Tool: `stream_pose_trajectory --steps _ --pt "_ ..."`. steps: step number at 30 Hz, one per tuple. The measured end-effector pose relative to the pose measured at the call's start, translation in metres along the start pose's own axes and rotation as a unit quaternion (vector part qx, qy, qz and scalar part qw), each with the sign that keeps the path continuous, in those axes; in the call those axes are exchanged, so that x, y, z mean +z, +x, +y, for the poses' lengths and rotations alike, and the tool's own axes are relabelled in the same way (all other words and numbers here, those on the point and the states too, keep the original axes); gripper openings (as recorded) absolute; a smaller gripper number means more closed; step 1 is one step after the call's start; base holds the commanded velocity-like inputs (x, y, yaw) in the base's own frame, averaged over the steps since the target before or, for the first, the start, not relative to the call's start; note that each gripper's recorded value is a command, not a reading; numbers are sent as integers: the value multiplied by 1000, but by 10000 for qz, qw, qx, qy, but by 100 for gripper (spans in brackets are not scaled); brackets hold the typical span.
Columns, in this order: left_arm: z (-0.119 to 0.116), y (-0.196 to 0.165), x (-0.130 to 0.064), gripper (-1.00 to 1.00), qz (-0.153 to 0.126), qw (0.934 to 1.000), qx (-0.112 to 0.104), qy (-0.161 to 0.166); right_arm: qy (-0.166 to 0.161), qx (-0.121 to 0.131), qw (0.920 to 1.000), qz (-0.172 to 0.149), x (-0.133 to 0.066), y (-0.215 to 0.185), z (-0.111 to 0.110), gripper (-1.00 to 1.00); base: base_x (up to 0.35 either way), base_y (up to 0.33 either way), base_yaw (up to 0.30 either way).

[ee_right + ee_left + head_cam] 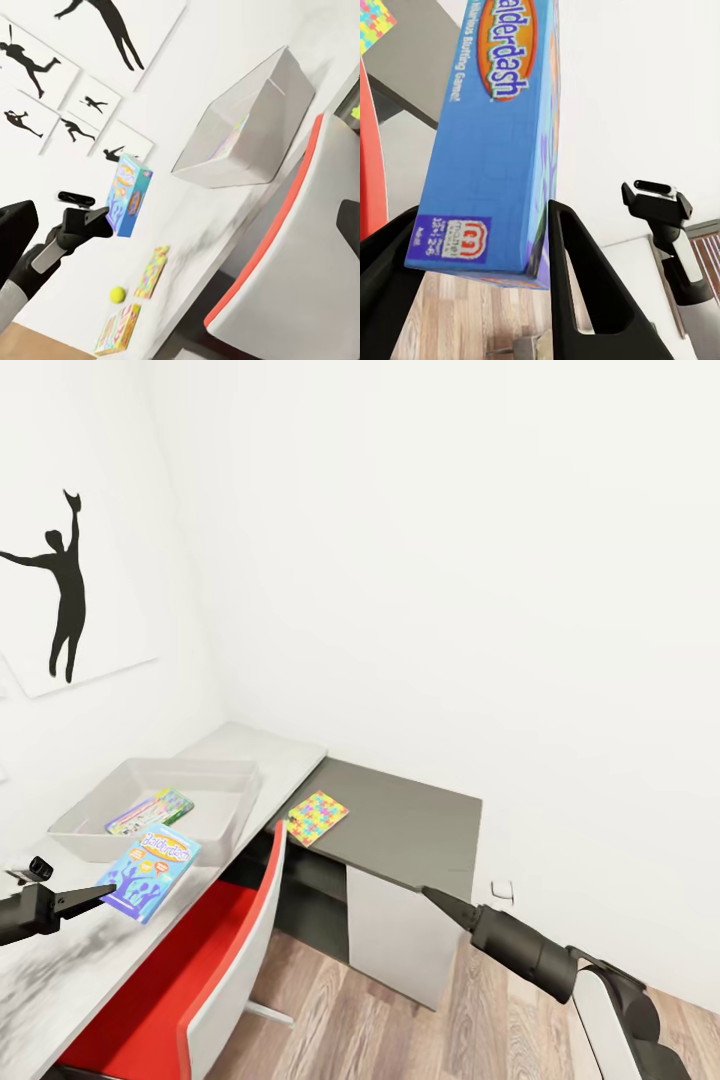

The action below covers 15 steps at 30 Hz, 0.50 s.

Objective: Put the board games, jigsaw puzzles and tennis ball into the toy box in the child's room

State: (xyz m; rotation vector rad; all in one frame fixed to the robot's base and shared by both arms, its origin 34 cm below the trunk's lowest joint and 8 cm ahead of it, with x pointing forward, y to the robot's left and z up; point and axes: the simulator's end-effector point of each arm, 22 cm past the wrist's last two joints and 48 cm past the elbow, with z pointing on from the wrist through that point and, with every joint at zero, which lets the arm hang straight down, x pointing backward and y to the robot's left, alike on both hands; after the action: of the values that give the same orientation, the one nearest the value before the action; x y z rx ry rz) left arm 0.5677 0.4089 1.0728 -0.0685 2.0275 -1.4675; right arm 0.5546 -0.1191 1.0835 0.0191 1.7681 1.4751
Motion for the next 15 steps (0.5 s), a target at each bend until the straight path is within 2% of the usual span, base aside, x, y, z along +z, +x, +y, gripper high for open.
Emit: stream_pose_trajectory --steps 2,7,11,15 --pt "0 0 0 -100 -2 10000 0 0 -96 12 10000 4 0 0 4 100 150 -144 0" --pt "0 0 0 -100 -3 10000 0 -2 -636 16 9980 -41 -5 -3 28 100 156 -149 0" --pt "0 0 0 -100 -2 10000 -1 -3 -854 -7 9962 -153 -13 -9 35 100 120 -128 0" --pt "0 0 0 -100 -2 10000 -1 -4 -871 15 9960 -197 -19 -6 34 100 104 -115 0"
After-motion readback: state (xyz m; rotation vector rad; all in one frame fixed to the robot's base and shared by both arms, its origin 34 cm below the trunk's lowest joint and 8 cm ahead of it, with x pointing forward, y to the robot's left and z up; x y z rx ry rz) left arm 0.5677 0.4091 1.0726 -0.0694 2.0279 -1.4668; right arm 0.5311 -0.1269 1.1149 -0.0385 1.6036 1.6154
